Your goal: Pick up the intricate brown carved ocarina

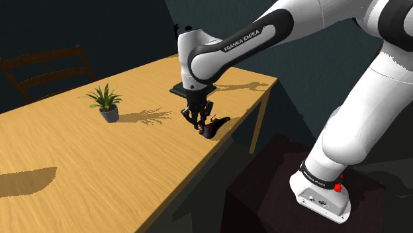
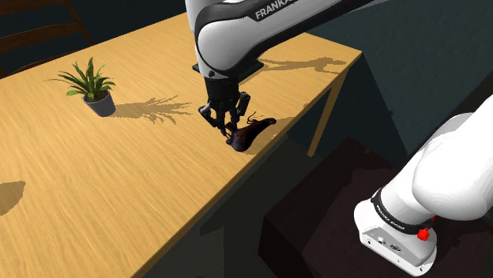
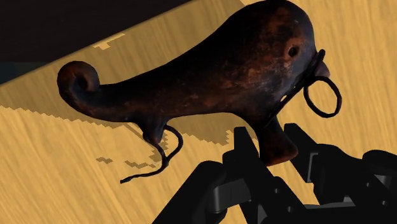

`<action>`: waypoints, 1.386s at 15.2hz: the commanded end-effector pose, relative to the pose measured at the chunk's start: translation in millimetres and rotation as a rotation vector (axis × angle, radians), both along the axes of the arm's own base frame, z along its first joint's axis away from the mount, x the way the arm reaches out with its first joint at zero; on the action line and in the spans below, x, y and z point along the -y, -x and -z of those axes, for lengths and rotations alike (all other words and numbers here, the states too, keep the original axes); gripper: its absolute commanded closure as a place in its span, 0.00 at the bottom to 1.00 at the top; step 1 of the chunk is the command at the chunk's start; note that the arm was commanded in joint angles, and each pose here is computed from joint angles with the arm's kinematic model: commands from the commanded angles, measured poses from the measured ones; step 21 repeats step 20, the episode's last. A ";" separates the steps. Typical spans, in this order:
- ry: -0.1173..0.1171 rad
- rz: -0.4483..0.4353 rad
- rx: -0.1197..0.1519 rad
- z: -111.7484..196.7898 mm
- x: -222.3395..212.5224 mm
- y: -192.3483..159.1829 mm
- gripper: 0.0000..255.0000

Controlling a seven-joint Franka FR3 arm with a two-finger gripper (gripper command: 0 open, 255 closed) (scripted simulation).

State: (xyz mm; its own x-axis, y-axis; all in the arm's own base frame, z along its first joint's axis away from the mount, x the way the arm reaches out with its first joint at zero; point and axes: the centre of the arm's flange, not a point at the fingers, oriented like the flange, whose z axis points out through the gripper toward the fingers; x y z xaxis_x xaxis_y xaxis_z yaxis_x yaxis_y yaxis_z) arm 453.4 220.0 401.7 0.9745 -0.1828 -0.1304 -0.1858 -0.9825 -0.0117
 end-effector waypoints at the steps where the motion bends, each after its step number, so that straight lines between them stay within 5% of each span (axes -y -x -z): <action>1: 0.000 0.000 -0.001 0.3 0.0 0.2 1.00; 21: 0.000 0.000 -0.001 -79.8 -0.1 -0.1 1.00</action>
